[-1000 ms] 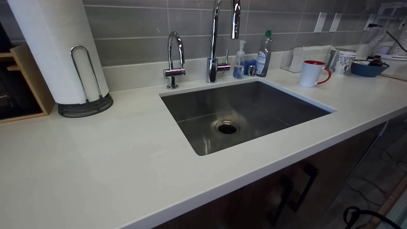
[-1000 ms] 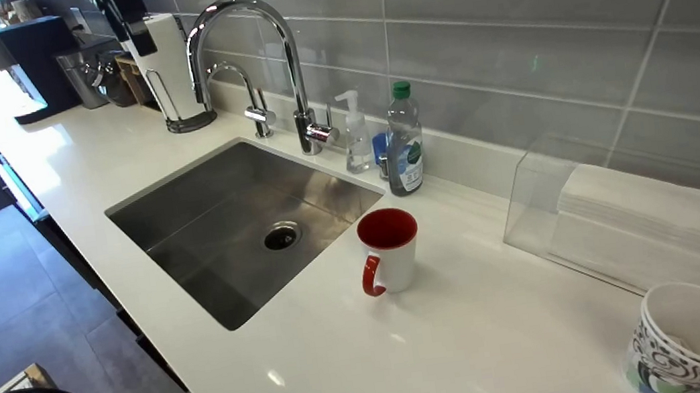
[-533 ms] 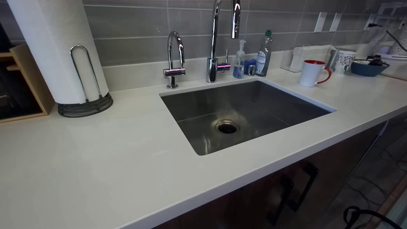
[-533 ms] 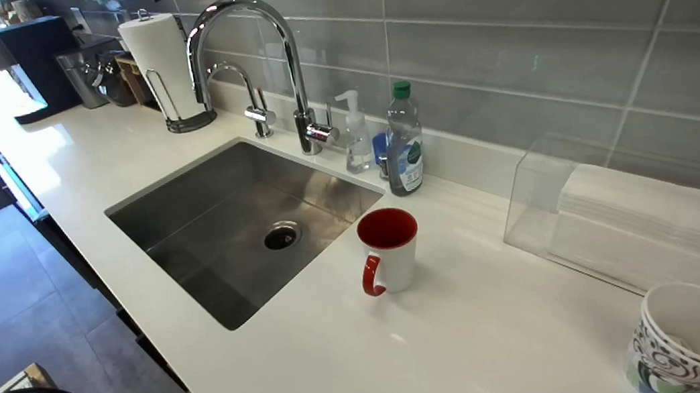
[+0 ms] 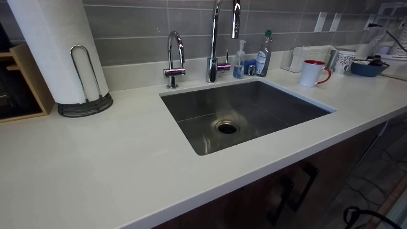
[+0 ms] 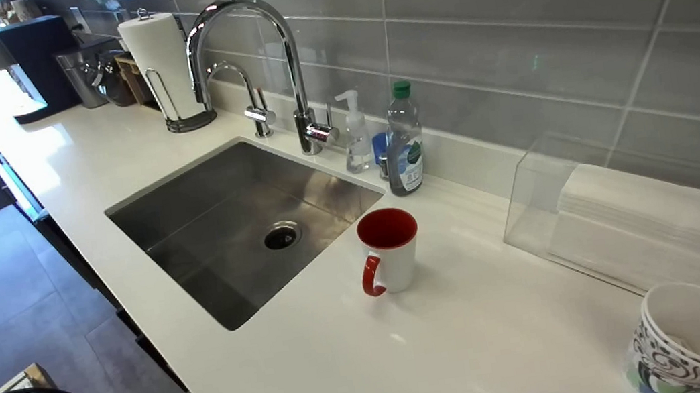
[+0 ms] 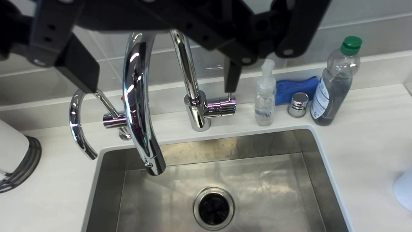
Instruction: Turn the tap faucet to the right
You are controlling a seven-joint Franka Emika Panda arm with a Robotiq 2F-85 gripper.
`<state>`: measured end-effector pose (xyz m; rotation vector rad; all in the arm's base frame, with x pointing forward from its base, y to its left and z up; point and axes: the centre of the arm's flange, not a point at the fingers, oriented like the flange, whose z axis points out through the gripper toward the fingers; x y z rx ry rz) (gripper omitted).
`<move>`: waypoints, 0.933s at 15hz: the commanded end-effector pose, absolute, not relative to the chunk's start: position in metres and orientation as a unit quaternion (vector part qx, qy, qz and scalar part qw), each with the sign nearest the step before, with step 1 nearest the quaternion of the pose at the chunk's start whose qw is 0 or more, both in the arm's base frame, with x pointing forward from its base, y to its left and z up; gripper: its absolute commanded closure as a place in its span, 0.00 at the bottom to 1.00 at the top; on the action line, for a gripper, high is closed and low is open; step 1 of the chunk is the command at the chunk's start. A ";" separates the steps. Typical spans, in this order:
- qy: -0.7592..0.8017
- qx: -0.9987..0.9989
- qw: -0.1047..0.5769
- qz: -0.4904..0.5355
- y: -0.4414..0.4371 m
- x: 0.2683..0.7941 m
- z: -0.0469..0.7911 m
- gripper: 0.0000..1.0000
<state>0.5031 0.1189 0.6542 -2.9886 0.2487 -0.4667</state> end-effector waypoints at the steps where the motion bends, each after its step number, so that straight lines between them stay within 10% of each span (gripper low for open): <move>1: 0.082 -0.983 0.053 -0.154 0.119 0.503 0.654 0.00; 14: 0.068 -0.979 0.087 -0.171 0.154 0.550 0.618 0.00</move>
